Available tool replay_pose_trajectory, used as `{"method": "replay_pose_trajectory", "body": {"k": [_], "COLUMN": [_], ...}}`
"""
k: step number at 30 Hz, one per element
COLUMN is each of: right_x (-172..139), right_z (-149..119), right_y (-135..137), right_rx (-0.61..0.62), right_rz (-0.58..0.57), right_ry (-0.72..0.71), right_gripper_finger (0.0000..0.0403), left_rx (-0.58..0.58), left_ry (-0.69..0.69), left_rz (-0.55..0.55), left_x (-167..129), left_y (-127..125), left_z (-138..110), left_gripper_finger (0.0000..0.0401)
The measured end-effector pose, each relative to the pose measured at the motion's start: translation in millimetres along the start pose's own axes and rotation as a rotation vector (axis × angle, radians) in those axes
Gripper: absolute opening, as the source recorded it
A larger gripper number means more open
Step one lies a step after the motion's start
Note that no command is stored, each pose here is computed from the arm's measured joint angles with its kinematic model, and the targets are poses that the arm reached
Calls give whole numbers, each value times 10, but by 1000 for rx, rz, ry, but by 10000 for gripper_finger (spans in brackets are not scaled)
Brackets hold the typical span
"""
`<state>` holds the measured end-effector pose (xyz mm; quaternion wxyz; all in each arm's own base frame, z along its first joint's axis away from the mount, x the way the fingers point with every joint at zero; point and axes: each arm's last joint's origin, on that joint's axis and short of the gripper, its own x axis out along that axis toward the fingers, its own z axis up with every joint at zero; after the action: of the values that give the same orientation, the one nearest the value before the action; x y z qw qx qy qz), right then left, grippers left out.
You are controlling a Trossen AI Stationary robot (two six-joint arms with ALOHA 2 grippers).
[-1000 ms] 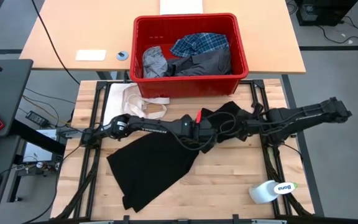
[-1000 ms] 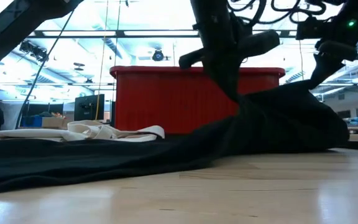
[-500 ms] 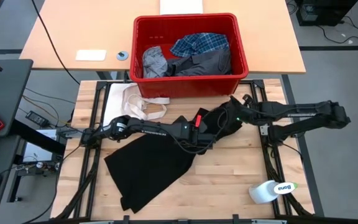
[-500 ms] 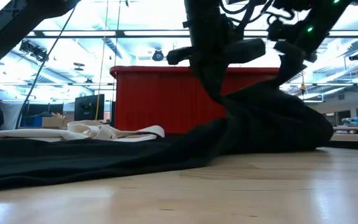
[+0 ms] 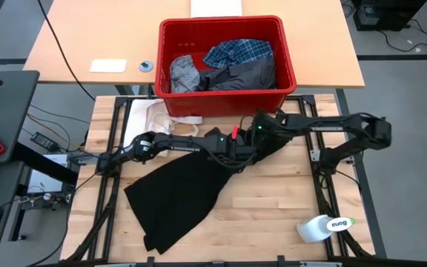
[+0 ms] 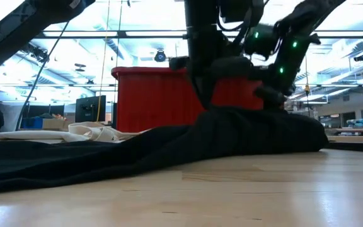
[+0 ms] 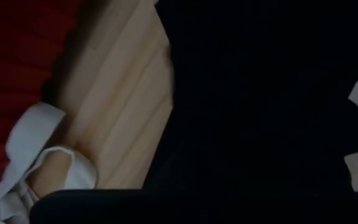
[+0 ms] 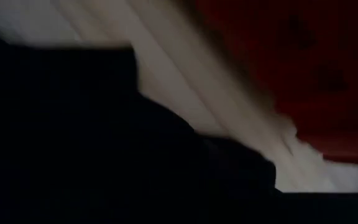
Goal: Fold Laundry from Bin
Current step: Fold the black shirt
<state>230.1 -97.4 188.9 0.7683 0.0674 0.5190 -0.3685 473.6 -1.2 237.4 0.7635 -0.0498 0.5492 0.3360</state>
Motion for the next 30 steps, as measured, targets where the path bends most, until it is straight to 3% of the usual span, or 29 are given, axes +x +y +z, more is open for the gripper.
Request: {"method": "replay_pose_trajectory", "body": {"k": [4,11,16,23,30], "right_x": [109,-3,-158,-368,-464], "right_z": [-39,-108,-184,-254,-343], "right_y": [-58,-203,-307,-352,-242], "right_rx": [-7,-18,9,73,65], "right_rz": [42,28,100,258,406], "right_ry": [94,143,179,177,118], "right_gripper_finger": [51,131,157,159,158], "left_rx": [-3,64,148,241,312], "left_ry": [34,34,40,160,140], "left_rz": [-68,-227,-277,-216,-250], "left_x": [35,74,165,202,66], "left_y": [32,-157,-291,-165,-178], "left_z": [34,35,2,-84,-105], "left_gripper_finger": [36,140,196,215,215]}}
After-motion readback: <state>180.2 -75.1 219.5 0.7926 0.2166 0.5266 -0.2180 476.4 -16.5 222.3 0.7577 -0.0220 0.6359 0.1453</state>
